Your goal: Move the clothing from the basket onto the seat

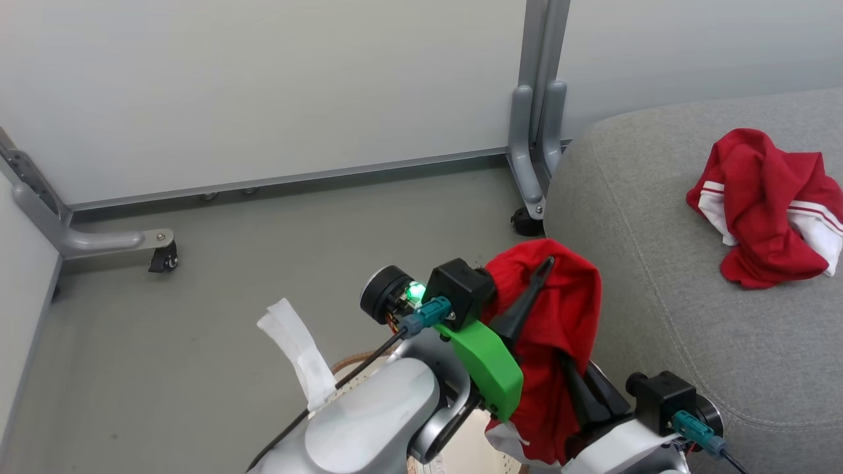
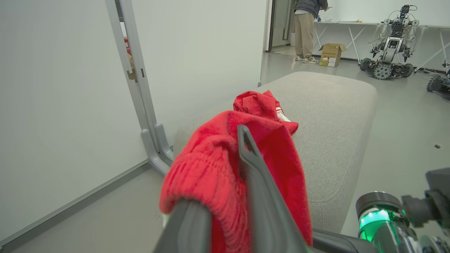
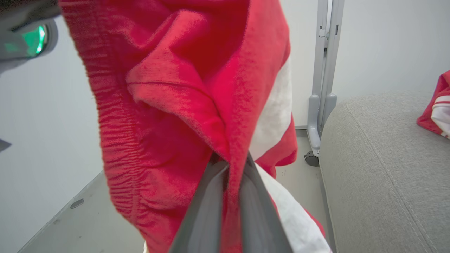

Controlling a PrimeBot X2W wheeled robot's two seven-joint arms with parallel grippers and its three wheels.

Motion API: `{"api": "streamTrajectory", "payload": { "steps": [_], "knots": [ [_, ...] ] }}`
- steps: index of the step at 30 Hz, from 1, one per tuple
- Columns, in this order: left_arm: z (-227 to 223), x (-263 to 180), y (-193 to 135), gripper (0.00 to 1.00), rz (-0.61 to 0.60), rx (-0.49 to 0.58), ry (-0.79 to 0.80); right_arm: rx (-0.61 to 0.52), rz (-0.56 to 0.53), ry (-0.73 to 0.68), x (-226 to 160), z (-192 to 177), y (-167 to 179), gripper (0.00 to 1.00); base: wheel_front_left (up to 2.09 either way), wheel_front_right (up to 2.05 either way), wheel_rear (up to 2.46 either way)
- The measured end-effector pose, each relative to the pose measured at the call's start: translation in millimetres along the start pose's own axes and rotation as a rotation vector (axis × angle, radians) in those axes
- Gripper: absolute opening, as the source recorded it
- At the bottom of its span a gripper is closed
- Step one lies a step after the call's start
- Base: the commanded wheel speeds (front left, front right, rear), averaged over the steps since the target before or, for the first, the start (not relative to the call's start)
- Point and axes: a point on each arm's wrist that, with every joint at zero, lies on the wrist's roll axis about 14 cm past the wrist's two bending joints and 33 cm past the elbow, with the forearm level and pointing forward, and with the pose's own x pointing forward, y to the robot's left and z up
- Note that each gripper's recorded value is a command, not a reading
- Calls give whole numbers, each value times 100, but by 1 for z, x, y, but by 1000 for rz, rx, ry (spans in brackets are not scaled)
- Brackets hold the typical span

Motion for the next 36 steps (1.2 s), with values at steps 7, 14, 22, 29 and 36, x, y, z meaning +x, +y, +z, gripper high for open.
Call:
{"api": "streamTrajectory", "payload": {
  "steps": [7, 14, 22, 29, 36],
  "knots": [
    [-12, -5, 0, 100, 8, -5, 39, 10, -23, -11, 0, 3, -6, 0, 0, 0, 0],
    [-26, -15, 6, 100, 25, -10, 90, 19, -49, -31, 0, 9, -13, 0, 0, 0, 0],
    [-48, -32, 9, 100, 46, -110, 133, 39, -94, -54, -2, 15, -26, 0, 0, 0, 0],
    [-61, -52, 29, 100, 119, -174, 133, 51, -116, -56, -3, 15, -32, 0, 0, 0, 0],
    [-60, -64, 57, 100, 215, -145, 95, 53, -133, -51, -5, 13, -37, 0, 0, 0, 0]
  ]
}}
